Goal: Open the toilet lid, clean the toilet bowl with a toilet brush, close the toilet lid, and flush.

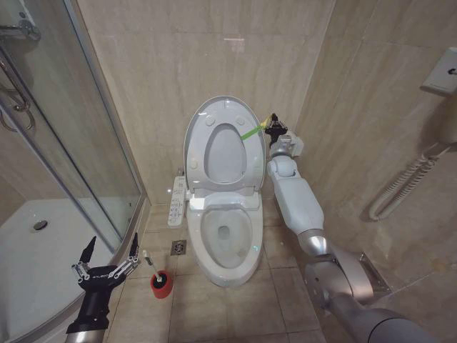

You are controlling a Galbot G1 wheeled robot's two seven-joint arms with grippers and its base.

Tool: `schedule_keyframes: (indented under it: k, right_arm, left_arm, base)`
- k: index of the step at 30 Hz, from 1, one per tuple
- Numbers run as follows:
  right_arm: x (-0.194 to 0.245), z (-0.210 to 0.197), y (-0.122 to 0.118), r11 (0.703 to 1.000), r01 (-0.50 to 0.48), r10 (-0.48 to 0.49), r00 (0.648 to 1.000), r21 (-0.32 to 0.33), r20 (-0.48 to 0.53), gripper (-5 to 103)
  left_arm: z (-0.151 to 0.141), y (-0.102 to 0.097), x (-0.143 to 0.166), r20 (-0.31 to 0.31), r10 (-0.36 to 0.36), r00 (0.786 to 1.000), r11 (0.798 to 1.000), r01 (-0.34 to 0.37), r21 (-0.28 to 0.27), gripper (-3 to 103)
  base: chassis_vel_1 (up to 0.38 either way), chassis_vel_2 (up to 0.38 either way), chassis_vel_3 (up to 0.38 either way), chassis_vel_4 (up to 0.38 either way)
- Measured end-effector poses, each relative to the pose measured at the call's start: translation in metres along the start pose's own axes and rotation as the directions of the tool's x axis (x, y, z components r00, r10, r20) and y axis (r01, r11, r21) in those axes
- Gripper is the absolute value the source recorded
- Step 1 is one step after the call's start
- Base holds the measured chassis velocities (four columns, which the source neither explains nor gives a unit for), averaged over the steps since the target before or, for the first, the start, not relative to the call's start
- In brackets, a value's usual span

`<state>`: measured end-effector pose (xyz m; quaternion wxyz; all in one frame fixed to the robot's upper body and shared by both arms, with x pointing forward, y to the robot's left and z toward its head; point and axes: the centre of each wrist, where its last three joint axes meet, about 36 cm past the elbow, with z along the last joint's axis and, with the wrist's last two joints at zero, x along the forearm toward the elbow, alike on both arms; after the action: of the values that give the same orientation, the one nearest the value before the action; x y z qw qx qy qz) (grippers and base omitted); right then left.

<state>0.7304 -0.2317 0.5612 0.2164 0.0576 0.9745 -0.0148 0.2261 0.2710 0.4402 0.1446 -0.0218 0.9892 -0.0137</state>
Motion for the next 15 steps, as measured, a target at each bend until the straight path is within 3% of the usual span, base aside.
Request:
schedule_keyframes:
  k: [10, 11, 15]
  right_arm:
    - [0.018, 0.004, -0.007, 0.999, 0.028, -0.028, 0.999, -0.027, -0.019, 0]
    - [0.024, 0.003, -0.009, 0.999, 0.035, -0.036, 0.999, -0.032, -0.02, 20]
    - [0.035, -0.006, -0.013, 0.998, 0.042, -0.043, 0.999, -0.046, -0.025, 20]
  left_arm:
    - [0.0, 0.0, 0.0, 0.0, 0.0, 1.0, 1.0, 0.0, 0.0, 100]
    - [0.0, 0.0, 0.0, 0.0, 0.0, 1.0, 1.0, 0.0, 0.0, 100]
    - [0.0, 0.0, 0.0, 0.0, 0.0, 1.0, 1.0, 0.0, 0.0, 100]
  base:
    - [0.0, 0.0, 0.0, 0.0]
    - [0.0, 0.0, 0.0, 0.0]
    - [0.0, 0.0, 0.0, 0.0]
